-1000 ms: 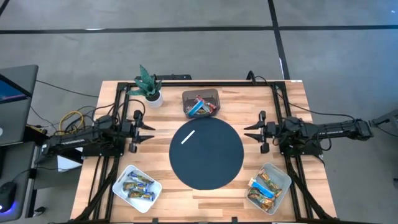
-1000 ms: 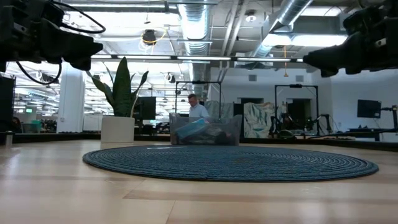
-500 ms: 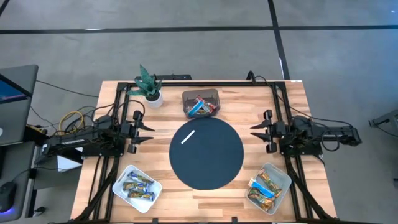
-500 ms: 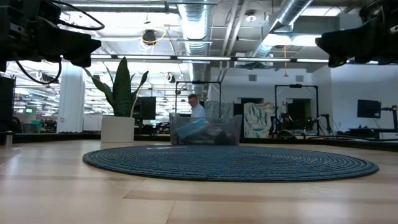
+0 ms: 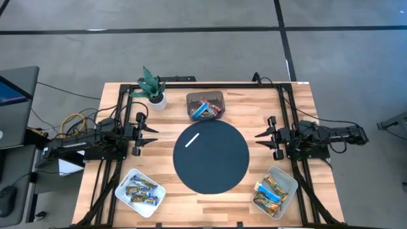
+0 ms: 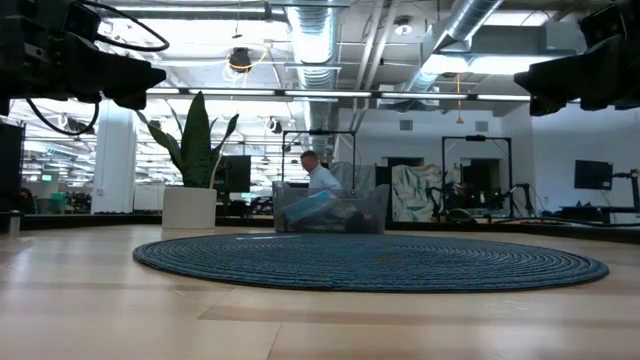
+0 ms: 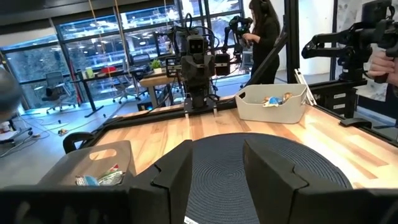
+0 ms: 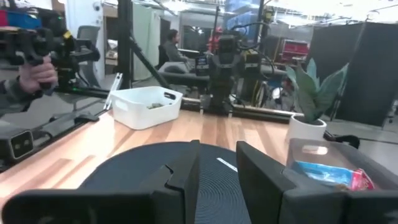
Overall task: Pick and place Granola Bars by type
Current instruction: Return to Home Position
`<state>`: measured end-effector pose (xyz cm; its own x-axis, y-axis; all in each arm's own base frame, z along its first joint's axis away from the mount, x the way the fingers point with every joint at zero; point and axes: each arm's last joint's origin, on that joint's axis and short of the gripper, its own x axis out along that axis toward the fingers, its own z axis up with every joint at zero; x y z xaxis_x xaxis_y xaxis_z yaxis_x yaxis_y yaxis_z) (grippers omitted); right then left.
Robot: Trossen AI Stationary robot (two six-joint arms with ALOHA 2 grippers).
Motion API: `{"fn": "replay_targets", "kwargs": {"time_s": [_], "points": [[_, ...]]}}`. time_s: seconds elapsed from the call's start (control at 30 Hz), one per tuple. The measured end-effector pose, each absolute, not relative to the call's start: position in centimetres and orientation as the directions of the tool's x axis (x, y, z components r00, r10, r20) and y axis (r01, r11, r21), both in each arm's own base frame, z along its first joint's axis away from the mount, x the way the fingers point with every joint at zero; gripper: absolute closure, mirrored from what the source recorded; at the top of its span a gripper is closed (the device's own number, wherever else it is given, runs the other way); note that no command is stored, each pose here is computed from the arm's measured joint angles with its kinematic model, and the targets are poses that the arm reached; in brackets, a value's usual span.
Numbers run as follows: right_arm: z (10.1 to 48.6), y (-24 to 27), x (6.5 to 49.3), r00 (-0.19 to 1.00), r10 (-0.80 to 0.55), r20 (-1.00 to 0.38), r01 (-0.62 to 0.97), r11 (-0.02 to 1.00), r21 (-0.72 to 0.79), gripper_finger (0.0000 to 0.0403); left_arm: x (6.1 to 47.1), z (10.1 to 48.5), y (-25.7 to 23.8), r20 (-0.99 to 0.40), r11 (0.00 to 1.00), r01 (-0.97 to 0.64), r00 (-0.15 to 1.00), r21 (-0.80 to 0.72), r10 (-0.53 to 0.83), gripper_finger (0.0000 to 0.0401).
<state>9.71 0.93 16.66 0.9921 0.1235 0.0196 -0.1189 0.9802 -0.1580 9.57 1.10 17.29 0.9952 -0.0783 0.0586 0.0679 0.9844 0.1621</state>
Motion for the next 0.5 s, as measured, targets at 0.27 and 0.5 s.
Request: {"fn": "replay_targets", "kwargs": {"time_s": [0.27, 0.5], "points": [[16.58, 0.85, 9.75, 0.996, 0.083, 0.01, -0.08, 0.984, -0.157, 0.0305, 9.57, 17.3, 1.1, 0.058, 0.984, 0.067, 0.995, 0.164, -0.078, 0.0264], [16.58, 0.85, 9.74, 0.996, 0.083, 0.011, -0.08, 0.984, -0.157, 0.0305, 9.57, 17.26, 1.22, 0.054, 0.994, 0.028, 0.998, 0.106, -0.033, 0.0264]]}}
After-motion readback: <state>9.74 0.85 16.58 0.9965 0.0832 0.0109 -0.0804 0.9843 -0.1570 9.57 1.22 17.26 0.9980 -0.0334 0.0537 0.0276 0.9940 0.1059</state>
